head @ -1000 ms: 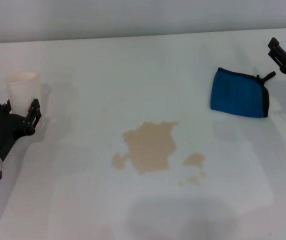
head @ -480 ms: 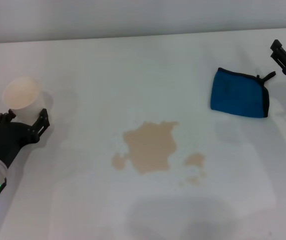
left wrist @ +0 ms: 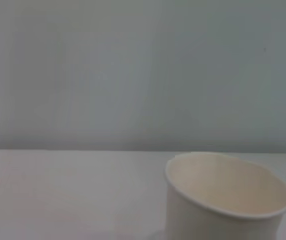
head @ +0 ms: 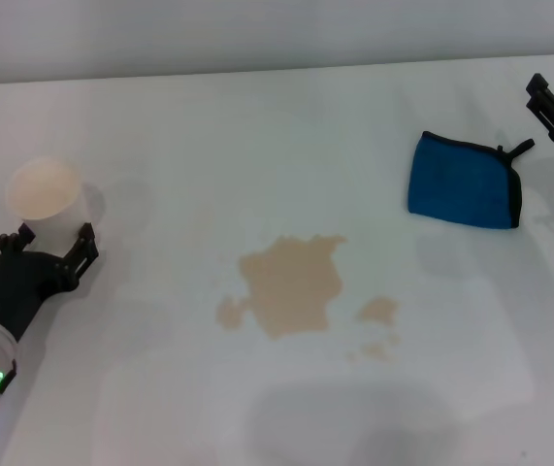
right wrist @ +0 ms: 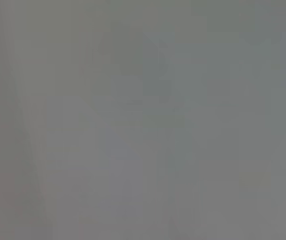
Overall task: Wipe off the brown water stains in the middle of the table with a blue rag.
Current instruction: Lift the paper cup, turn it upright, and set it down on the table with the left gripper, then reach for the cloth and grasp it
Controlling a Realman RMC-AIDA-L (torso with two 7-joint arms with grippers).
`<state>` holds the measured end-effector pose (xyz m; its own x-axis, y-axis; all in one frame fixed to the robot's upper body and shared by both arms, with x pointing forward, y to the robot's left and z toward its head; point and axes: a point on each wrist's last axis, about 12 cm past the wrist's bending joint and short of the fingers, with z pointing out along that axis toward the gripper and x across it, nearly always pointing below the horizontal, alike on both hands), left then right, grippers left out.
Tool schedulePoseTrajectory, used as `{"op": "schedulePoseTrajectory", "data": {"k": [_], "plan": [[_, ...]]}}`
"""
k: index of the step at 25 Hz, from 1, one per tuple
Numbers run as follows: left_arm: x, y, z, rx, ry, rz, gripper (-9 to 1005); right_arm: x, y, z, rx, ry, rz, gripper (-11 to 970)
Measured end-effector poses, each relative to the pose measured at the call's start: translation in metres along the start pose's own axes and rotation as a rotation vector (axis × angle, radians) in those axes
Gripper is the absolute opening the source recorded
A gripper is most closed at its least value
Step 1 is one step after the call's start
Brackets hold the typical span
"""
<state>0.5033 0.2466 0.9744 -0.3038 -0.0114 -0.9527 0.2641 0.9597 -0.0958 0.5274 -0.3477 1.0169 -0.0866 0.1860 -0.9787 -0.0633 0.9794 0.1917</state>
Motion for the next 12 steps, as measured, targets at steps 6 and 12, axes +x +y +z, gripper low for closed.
{"op": "schedulePoseTrajectory", "data": {"k": [6,12], "plan": [[0.006,-0.003,-0.007,0.003,0.002,-0.024,786,0.001,-0.001,-0.002,0.014,0.0,0.012,830],[0.009,-0.004,-0.02,-0.004,-0.049,-0.053,786,0.002,-0.001,-0.003,0.017,0.004,0.015,829]]}}
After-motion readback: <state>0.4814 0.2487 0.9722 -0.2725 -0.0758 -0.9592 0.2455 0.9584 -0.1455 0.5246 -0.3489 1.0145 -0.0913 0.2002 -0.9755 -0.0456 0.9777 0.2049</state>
